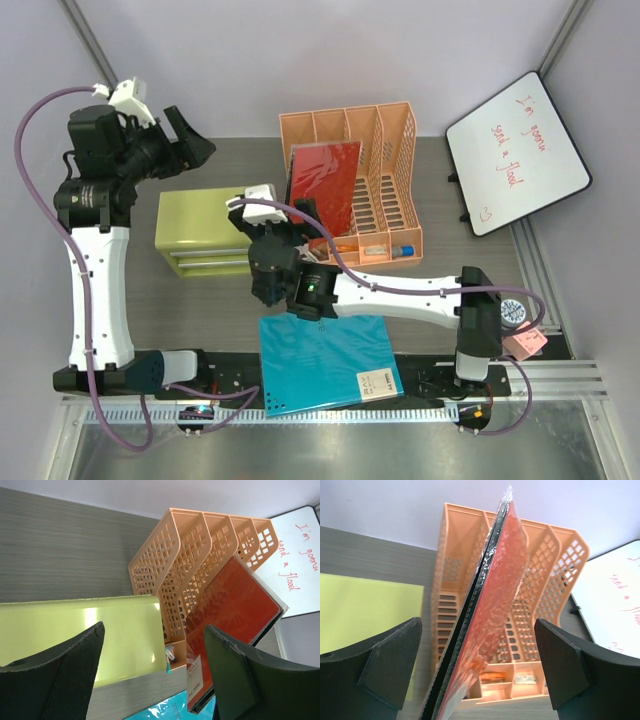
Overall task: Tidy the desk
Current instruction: Pick up the folder from the storage box.
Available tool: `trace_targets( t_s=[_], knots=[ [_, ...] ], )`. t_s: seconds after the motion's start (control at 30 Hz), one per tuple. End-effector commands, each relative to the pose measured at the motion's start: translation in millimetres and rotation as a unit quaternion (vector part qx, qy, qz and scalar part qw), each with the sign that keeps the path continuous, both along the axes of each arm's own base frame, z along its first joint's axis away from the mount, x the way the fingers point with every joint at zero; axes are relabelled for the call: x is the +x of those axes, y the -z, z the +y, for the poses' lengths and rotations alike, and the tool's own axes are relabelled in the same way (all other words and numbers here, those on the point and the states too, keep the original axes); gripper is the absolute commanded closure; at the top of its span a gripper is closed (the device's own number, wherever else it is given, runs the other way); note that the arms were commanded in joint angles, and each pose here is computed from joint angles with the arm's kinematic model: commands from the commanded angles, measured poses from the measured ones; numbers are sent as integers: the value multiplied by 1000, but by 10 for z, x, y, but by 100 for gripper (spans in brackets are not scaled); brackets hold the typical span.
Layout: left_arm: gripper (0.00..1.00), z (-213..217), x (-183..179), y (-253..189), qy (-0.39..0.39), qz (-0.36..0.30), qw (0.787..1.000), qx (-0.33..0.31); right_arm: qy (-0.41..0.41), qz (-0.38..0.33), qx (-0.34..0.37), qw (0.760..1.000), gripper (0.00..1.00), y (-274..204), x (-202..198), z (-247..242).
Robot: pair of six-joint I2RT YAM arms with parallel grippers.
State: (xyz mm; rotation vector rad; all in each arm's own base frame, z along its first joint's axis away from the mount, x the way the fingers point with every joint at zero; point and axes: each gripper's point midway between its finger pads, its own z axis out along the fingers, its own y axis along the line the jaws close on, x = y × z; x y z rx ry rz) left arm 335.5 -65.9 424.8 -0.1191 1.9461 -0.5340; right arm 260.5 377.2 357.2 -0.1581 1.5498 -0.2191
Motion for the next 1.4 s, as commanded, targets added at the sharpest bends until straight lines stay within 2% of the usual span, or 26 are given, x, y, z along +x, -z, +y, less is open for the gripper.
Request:
trace_targets(
  t_s=[0.0, 0.17, 0.27, 0.33, 0.37, 0.43, 0.47, 0.53, 0.63, 1.03, 1.27, 1.37],
  knots=[
    [19, 29, -167, -255, 25, -45, 999, -15, 102, 7, 56, 993, 0, -52, -52, -301],
    [19, 69, -153, -240, 26, -40, 998, -27, 103, 21, 10, 994, 0, 264, -123, -234],
    [20, 71, -173, -267, 26, -42, 998, -32, 102, 24, 35, 994, 0, 332, -149, -176],
    [20, 55, -186, -288, 30, -44, 998, -36, 105, 35, 14, 994, 0, 389, -183, -196],
    [20, 51, -193, -308, 31, -47, 998, -36, 103, 37, 34, 993, 0, 446, -195, -177],
    [20, 54, -202, -330, 30, -49, 998, -37, 92, 53, -9, 994, 0, 548, -283, -189],
    [20, 46, -201, -332, 31, -49, 998, -38, 83, 55, 25, 995, 0, 586, -322, -182],
    [20, 41, -215, -352, 32, -51, 997, -41, 70, 66, -31, 995, 0, 769, -421, -105],
    [20, 29, -220, -351, 34, -48, 997, -45, 57, 66, -48, 995, 0, 944, -553, -85],
    [20, 3, -252, -424, 34, -52, 996, -59, 70, 80, -42, 993, 0, 1157, -627, -351],
    [20, 15, -273, -388, 31, -49, 997, -54, 82, 71, -31, 994, 14, 1193, -512, -383],
    [20, 13, -274, -384, 32, -49, 997, -53, 88, 68, -24, 994, 25, 1197, -454, -399]
  ],
)
